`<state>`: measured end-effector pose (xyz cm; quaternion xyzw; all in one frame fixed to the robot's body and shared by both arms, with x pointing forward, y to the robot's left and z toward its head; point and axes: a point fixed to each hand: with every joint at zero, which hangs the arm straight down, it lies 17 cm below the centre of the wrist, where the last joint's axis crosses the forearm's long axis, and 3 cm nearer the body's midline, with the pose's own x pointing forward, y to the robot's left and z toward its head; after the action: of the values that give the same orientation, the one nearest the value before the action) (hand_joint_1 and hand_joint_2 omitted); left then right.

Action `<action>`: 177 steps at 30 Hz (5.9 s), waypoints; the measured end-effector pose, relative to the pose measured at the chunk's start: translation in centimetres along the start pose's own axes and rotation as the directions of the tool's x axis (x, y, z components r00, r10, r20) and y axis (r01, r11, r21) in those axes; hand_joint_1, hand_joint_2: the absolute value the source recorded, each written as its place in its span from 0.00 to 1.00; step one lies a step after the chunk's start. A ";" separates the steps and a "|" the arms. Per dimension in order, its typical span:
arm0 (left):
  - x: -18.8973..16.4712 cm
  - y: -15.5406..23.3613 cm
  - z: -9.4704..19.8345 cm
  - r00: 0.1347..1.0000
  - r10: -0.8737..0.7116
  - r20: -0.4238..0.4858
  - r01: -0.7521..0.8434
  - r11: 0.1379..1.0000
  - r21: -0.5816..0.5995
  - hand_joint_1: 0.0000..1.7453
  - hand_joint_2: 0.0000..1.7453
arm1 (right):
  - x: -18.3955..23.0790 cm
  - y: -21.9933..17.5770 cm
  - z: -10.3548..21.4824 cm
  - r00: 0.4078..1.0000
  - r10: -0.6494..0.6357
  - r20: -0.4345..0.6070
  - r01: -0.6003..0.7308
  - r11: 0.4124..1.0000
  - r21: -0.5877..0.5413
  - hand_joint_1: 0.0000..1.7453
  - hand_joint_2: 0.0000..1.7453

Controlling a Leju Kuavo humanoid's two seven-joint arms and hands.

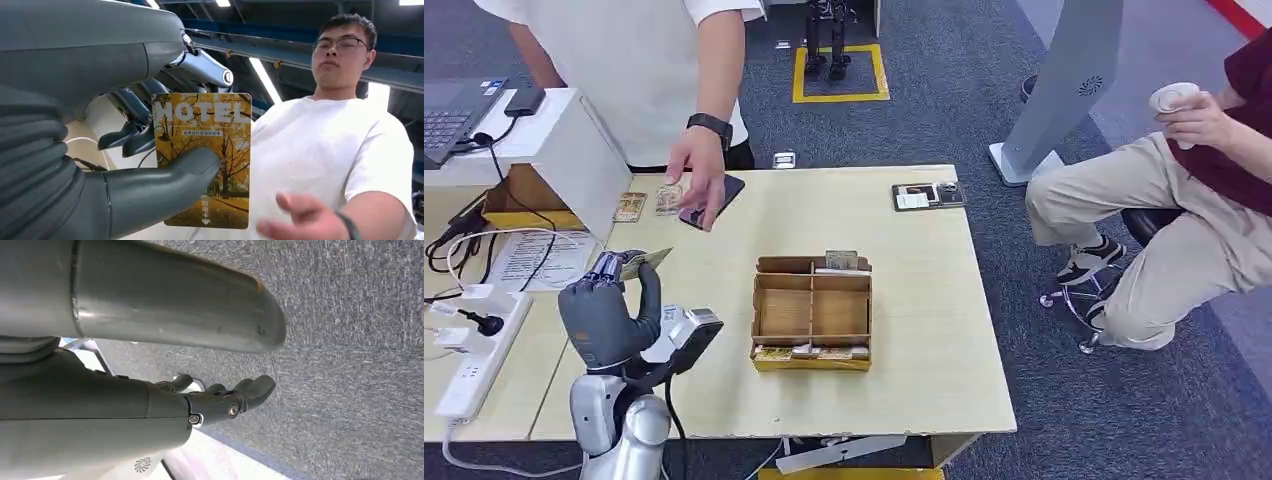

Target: Pass the card to the sensor for recognition and then transmit it.

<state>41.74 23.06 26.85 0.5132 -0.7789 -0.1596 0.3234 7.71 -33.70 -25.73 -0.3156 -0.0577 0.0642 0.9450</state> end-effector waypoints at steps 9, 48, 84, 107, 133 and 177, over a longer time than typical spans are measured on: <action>0.0 0.4 -0.3 1.000 -0.012 0.013 0.012 1.000 0.012 1.00 1.00 | 0.1 0.0 0.0 1.000 0.006 0.006 -0.006 1.000 0.001 0.00 0.00; 0.1 -3.5 -5.0 0.995 0.083 -0.063 -0.083 0.997 0.003 0.00 1.00 | 1.3 0.1 0.1 0.999 0.014 0.046 -0.015 1.000 0.004 0.00 0.00; 10.8 0.8 7.5 0.889 0.363 0.278 -0.326 0.930 -0.172 0.00 0.00 | 0.2 -0.4 -0.2 1.000 -0.016 0.019 0.016 1.000 -0.009 0.00 0.00; 9.3 -7.5 11.6 0.935 0.097 0.341 0.038 0.930 -0.366 0.00 1.00 | -0.1 -0.8 -0.5 1.000 -0.004 0.008 0.004 1.000 -0.016 0.00 0.00; 7.0 -10.5 13.0 0.935 0.021 0.355 0.141 0.894 -0.426 0.00 1.00 | -0.1 -0.9 -0.6 1.000 -0.012 0.005 0.012 1.000 -0.016 0.00 0.00; 9.7 -5.6 9.0 0.916 0.041 0.398 0.074 0.960 -0.270 0.00 1.00 | -0.3 -0.9 -0.6 1.000 -0.026 -0.004 0.026 1.000 -0.015 0.00 0.00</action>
<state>37.07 11.17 20.22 0.4254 -0.7937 -0.3720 0.2252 7.56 -34.79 -25.68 -0.3220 -0.0603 0.0509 0.9434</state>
